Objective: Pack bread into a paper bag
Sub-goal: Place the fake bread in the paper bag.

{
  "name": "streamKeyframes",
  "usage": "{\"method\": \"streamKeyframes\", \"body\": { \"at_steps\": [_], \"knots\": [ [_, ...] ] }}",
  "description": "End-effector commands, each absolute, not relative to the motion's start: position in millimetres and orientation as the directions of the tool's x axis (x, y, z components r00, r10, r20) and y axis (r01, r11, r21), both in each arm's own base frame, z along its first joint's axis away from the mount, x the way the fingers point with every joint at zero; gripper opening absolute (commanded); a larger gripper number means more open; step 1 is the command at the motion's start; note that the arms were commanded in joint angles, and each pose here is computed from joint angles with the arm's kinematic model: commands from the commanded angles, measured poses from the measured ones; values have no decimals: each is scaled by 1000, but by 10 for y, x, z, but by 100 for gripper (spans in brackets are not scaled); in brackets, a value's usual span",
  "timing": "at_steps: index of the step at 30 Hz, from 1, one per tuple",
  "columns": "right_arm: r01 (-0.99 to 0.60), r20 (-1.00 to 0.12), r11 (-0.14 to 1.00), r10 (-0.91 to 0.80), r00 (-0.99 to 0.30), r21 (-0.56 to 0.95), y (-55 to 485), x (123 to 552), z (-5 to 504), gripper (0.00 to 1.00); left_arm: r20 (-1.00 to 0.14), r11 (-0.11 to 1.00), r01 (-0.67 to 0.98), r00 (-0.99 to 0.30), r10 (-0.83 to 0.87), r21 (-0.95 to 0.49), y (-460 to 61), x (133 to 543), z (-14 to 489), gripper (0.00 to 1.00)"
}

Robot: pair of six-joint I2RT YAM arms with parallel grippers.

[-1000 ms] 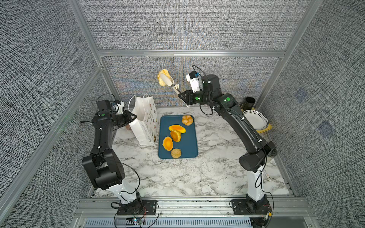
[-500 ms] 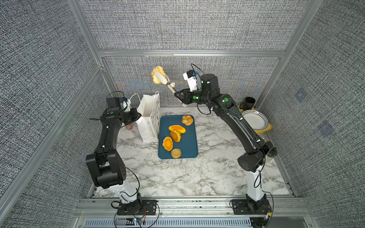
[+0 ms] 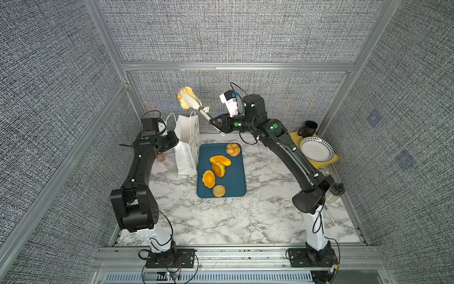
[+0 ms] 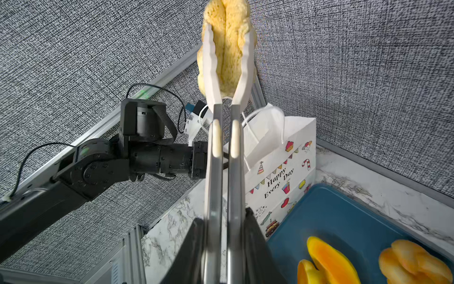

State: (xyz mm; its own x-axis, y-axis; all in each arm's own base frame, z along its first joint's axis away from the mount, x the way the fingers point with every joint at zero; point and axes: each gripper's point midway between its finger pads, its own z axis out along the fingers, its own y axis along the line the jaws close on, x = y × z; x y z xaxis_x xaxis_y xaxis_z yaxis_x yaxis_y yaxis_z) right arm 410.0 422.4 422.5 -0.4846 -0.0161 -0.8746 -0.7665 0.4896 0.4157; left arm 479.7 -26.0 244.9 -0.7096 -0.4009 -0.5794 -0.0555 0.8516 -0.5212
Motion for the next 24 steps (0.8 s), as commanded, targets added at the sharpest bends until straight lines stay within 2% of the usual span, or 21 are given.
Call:
{"method": "streamKeyframes", "body": {
  "at_steps": [1, 13, 24],
  "knots": [
    [-807, -896, 431, 9, -444, 404, 4282, 4059, 4395, 3, -599, 848, -44, -689, -409, -528, -309, 4900, 2518, 2],
    [-783, -845, 405, -45, -532, 472, 4434, 4117, 3970, 4, -601, 847, -33, -690, -404, -531, -387, 4954, 2545, 2],
    [-714, -799, 476, -39, -600, 514, 4417, 4345, 3593, 2, -610, 848, -24, -684, -400, -529, -390, 4952, 2616, 2]
  ]
}}
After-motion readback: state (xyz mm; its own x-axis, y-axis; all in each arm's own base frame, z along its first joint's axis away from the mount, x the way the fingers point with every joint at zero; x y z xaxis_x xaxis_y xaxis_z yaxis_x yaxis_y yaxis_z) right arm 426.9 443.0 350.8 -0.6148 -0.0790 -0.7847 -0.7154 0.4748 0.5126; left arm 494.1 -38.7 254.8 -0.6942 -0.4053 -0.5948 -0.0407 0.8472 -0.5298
